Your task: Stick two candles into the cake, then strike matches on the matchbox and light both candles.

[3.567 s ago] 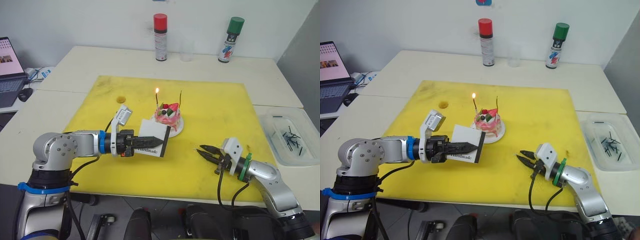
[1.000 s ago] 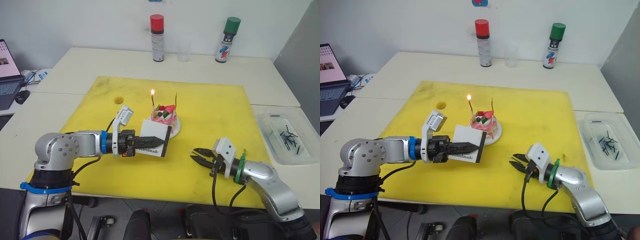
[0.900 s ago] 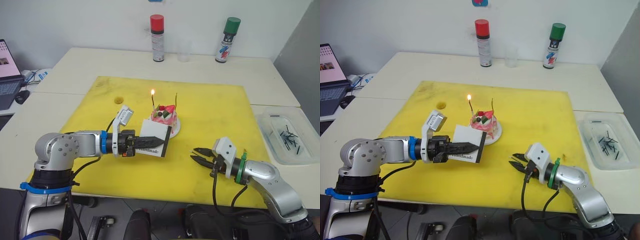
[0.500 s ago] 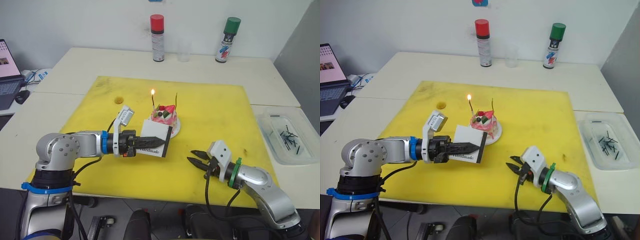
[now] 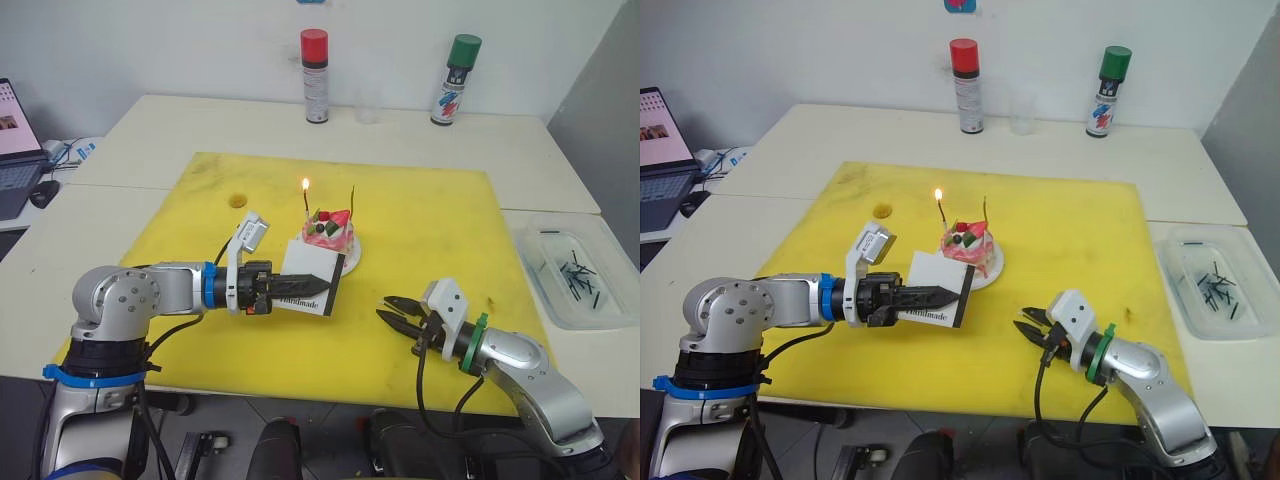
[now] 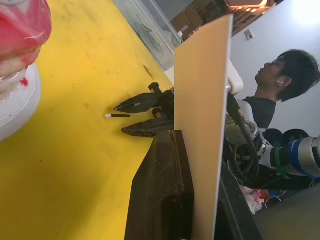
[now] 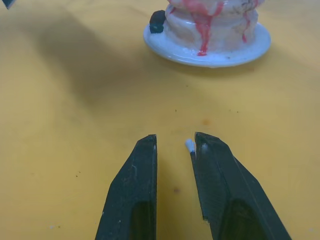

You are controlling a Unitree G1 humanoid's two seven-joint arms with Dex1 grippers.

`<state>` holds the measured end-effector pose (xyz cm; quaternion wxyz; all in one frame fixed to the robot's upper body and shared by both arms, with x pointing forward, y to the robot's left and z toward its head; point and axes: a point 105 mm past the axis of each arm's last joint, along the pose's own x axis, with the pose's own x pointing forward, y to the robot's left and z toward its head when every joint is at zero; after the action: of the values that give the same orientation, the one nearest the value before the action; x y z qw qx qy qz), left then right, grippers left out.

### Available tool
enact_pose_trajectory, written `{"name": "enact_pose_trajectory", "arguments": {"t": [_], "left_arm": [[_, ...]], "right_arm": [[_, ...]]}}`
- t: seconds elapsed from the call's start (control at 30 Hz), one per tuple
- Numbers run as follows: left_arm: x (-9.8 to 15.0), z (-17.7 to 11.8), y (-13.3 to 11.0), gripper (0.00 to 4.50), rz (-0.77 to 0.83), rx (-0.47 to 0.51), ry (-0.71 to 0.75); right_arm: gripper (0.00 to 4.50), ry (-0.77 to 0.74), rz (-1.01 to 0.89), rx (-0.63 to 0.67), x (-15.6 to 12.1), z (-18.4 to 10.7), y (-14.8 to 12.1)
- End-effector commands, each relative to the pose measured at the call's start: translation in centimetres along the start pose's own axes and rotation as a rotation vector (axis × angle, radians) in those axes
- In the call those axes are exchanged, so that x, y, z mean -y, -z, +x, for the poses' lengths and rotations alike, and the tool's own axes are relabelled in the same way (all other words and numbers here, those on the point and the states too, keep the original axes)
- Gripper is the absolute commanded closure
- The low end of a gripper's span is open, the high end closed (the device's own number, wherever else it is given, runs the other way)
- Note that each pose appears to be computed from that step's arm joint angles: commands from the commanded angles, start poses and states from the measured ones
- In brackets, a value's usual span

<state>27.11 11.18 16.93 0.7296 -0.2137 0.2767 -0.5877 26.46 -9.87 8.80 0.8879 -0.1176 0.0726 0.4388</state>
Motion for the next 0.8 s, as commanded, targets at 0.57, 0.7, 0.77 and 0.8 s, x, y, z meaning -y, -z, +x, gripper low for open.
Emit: {"name": "enact_pose_trajectory", "arguments": {"t": [0.57,0.7,0.77,0.8], "left_arm": [[0.9,0.0,-0.7,4.50,0.042,0.011,0.023],[0.8,0.0,-0.7,4.50,0.040,0.011,0.022],[0.8,-0.1,-0.7,4.50,0.040,0.011,0.022],[0.8,-0.1,-0.6,4.50,0.040,0.010,0.021]], "right_arm": [[4.48,0.061,-0.014,-0.020,1.2,-0.1,0.7],[4.48,0.067,-0.022,-0.016,1.1,0.1,0.5],[4.48,0.064,-0.028,-0.013,1.0,0.1,0.4],[4.48,0.064,-0.025,-0.010,0.9,0.0,0.3]]}}
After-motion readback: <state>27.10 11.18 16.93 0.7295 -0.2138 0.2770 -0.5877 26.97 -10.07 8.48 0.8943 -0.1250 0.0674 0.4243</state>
